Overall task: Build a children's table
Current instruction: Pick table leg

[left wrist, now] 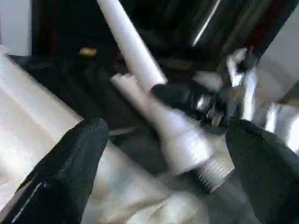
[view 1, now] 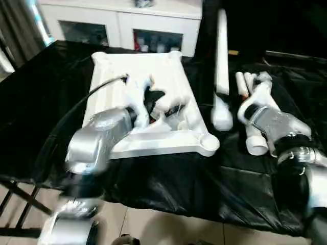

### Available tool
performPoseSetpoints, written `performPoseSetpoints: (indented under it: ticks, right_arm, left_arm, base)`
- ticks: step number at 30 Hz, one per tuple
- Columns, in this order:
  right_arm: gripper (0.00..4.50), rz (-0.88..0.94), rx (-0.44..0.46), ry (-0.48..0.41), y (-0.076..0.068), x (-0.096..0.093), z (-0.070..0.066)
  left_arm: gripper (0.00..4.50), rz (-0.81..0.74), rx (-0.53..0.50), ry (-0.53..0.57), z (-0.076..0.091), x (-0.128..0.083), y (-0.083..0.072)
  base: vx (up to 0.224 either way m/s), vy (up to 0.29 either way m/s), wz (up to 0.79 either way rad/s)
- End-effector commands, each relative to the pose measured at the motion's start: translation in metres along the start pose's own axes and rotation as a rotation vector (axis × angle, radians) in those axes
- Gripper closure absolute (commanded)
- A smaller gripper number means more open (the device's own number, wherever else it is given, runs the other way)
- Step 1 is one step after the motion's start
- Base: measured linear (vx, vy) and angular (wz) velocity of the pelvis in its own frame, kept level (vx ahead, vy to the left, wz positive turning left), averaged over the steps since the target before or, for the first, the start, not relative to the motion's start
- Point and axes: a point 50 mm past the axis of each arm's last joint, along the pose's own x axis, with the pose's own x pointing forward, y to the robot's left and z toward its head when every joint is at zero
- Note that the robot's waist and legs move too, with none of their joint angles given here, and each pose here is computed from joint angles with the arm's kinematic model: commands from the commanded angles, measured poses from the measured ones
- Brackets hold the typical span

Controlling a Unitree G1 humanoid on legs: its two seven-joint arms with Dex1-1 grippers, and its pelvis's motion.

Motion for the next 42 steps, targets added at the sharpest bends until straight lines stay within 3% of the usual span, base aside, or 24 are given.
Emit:
performPoseSetpoints:
  ticks: [1,5,10,16,19,28,42]
  right_arm:
    - [2.66,0.166,-0.015,-0.032,0.021,-0.006,0.005]
    - [2.66,0.406,-0.05,-0.009,0.048,-0.027,-0.007]
    - [2.66,0.527,-0.09,0.014,0.06,-0.043,-0.009]
    - [2.66,0.561,-0.126,0.052,0.074,-0.052,-0.013]
    - [2.66,0.54,-0.148,0.074,0.077,-0.052,-0.018]
    - [2.66,0.548,-0.141,0.098,0.081,-0.052,-0.023]
    - [2.66,0.501,-0.153,0.095,0.079,-0.054,-0.024]
  left_arm:
    - [0.0,-0.023,-0.096,-0.026,0.006,0.005,-0.001]
    - [0.0,-0.044,-0.194,-0.097,0.02,0.021,-0.006]
    - [0.0,-0.096,-0.27,-0.108,0.027,0.03,-0.017]
    - [0.0,-0.08,-0.301,-0.082,0.027,0.033,-0.019]
    - [0.0,-0.069,-0.299,-0.091,0.029,0.033,-0.02]
    - [0.95,-0.091,-0.323,-0.131,0.035,0.029,-0.024]
    - [2.01,-0.124,-0.3,-0.129,0.035,0.03,-0.032]
  base:
    - [0.0,0.0,0.0]
    - [0.0,0.0,0.0]
    - [0.0,0.0,0.0]
    - [0.0,0.0,0.0]
    - [0.0,0.0,0.0]
    - [0.0,0.0,0.0]
    - [0.0,0.0,0.0]
